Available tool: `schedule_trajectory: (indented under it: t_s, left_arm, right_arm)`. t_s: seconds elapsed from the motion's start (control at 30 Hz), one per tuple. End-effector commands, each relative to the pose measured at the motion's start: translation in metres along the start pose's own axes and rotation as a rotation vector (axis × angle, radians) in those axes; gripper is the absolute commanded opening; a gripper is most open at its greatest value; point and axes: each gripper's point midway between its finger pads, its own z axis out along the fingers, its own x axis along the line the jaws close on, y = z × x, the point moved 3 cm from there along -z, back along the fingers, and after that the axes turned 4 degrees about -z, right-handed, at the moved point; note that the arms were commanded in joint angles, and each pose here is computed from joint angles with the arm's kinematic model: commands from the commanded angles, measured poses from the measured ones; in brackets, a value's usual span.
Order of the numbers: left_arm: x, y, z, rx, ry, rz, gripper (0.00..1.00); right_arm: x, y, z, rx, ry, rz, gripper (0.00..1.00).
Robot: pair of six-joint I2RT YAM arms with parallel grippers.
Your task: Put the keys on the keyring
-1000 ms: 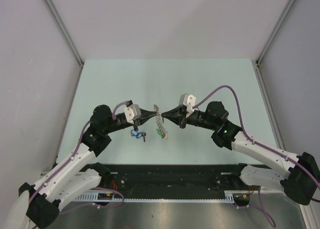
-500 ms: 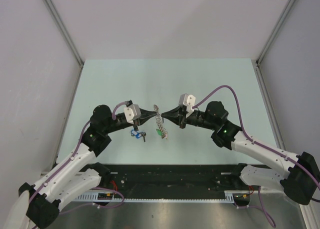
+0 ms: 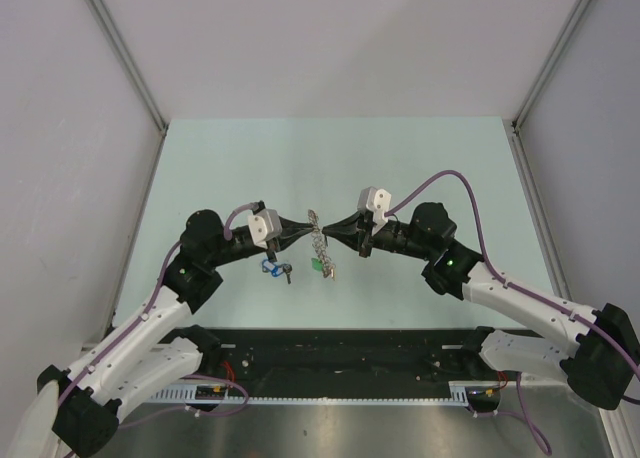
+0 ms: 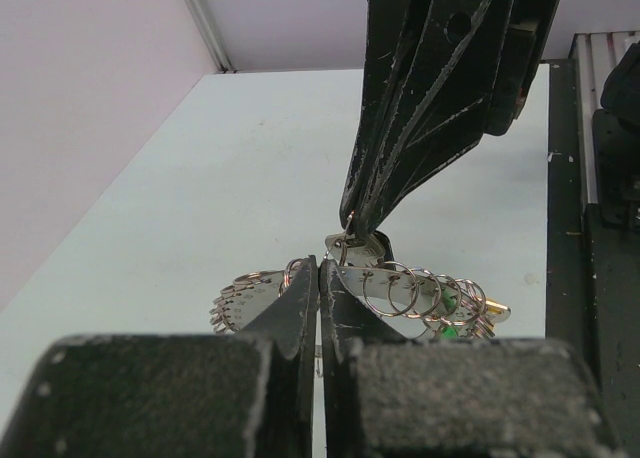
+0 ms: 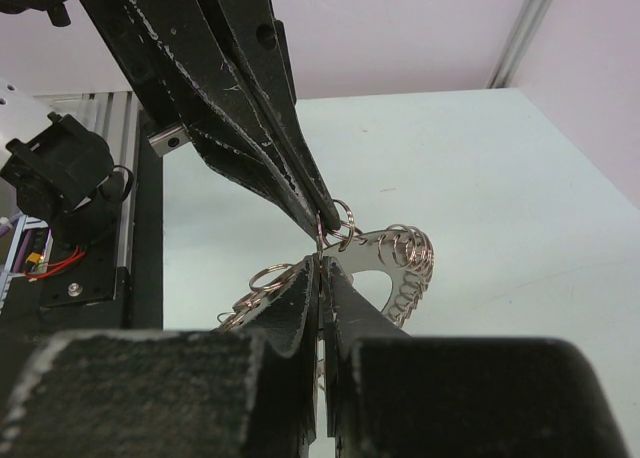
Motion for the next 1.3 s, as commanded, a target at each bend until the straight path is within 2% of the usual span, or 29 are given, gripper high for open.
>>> schedule_trajectory:
  t_s: [0.0,1.27]
  left_arm:
    - [-0.0036,0.0202,-0.0001,-0.075,-0.025,0.051,0.0]
    - [-0.0063,0.0158,0.0041,-0.05,-0.063,0.029,0.0]
  right_arm:
    - [-0.0062,0.0272,0.0044,-0.077,-0.015,-0.035,0.0]
    - [-0.0007,0.0261,0.0114,-0.07,-0.016,-0.038,0.0]
